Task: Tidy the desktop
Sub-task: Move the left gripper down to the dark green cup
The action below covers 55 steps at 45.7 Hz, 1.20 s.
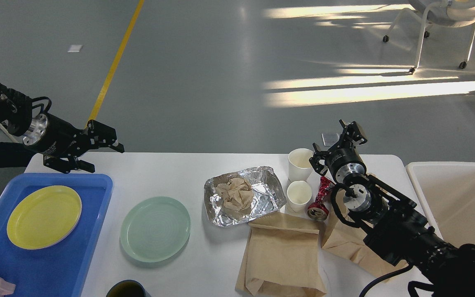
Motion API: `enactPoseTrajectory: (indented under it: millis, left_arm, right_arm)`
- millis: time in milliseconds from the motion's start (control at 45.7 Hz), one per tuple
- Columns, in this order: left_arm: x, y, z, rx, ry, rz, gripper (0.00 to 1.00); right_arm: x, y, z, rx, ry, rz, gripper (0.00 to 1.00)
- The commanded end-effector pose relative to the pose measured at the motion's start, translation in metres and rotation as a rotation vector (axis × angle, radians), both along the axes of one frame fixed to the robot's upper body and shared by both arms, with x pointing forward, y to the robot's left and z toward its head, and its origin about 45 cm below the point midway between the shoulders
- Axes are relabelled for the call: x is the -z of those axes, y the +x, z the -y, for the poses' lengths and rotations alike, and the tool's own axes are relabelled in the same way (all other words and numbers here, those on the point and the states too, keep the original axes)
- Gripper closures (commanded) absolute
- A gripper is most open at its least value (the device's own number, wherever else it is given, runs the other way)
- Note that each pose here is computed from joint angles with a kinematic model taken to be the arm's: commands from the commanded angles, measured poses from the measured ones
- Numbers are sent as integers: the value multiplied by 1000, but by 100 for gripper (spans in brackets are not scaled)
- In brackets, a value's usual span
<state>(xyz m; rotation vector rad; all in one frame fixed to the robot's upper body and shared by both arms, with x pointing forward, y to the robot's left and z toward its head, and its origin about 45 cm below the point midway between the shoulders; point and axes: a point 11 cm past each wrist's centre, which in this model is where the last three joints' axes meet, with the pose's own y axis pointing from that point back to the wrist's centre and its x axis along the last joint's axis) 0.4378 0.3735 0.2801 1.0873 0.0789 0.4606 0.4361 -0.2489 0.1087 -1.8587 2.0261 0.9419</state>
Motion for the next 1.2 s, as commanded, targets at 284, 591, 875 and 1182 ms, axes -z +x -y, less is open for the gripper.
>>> enactPoseTrajectory:
  millis: [284, 591, 875, 1182]
  left_arm:
    - [-2, 3, 41, 171, 211, -81, 3]
    - [35, -27, 56, 258, 306, -256, 3]
    - [60, -57, 69, 321, 338, -388, 3]
    - [85, -96, 84, 405, 418, -548, 3]
  right_arm:
    - [0, 0, 0, 0, 0, 0, 0]
    - [1, -1, 0, 1, -1, -2, 0]
    - [0, 0, 0, 1, -1, 0, 0]
    - [1, -1, 0, 1, -1, -2, 0]
